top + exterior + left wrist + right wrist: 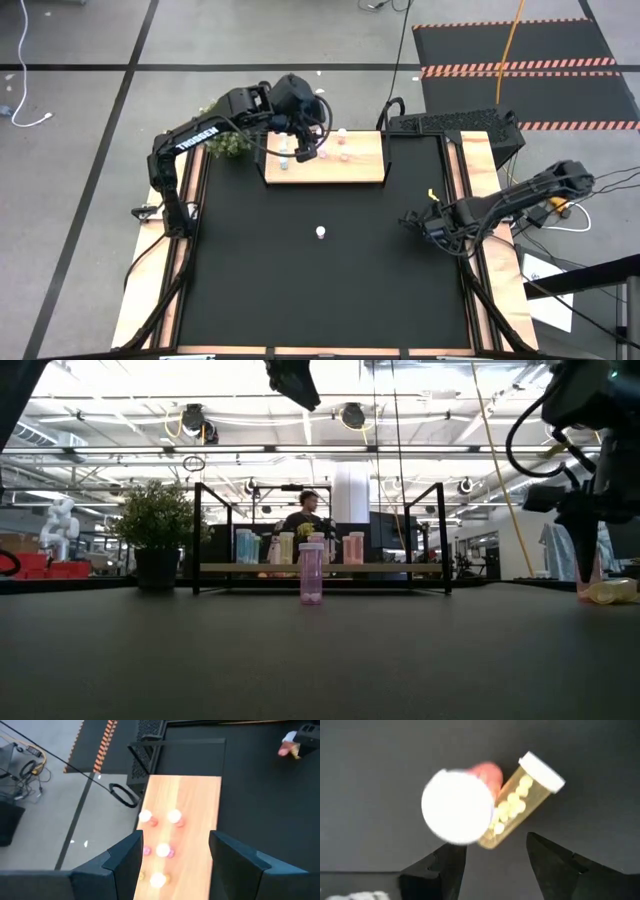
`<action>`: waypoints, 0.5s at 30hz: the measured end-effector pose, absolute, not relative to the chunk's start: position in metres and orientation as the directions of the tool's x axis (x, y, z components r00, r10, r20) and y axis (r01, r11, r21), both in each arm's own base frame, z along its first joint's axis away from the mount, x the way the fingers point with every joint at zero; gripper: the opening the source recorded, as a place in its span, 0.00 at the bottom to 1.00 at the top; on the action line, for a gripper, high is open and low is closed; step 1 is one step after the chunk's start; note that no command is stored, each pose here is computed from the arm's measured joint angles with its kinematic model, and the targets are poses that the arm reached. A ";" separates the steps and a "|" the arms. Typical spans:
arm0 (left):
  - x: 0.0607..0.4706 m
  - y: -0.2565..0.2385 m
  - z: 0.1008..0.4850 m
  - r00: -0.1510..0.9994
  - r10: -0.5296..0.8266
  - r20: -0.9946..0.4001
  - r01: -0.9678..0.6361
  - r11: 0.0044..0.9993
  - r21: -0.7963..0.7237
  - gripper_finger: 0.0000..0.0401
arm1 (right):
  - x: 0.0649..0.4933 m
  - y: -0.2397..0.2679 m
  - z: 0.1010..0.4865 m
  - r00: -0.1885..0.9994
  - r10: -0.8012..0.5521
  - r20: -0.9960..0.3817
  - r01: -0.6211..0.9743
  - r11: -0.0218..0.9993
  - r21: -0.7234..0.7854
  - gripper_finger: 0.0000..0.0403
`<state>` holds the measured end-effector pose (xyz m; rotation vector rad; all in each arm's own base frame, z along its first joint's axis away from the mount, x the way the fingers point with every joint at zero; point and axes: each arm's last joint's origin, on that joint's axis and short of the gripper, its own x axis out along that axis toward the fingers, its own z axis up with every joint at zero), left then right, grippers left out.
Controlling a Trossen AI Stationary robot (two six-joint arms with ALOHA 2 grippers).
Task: Pick and place medicine bottles onto shelf by color
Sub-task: Put the yellow pill bottle on the shelf
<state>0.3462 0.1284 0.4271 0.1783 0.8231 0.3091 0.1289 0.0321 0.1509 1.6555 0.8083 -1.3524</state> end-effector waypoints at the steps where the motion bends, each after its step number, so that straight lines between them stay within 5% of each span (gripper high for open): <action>1: 0.345 0.130 0.427 0.637 0.341 -0.691 -0.197 0.939 0.281 0.57 | 0.129 0.031 0.151 0.210 -0.026 -0.977 0.867 -0.456 0.198 0.50; 15: 0.343 0.156 0.435 0.683 0.409 -0.605 -0.240 0.908 0.343 0.57 | 0.129 0.023 0.144 0.098 0.001 -0.995 0.888 -0.452 0.087 0.41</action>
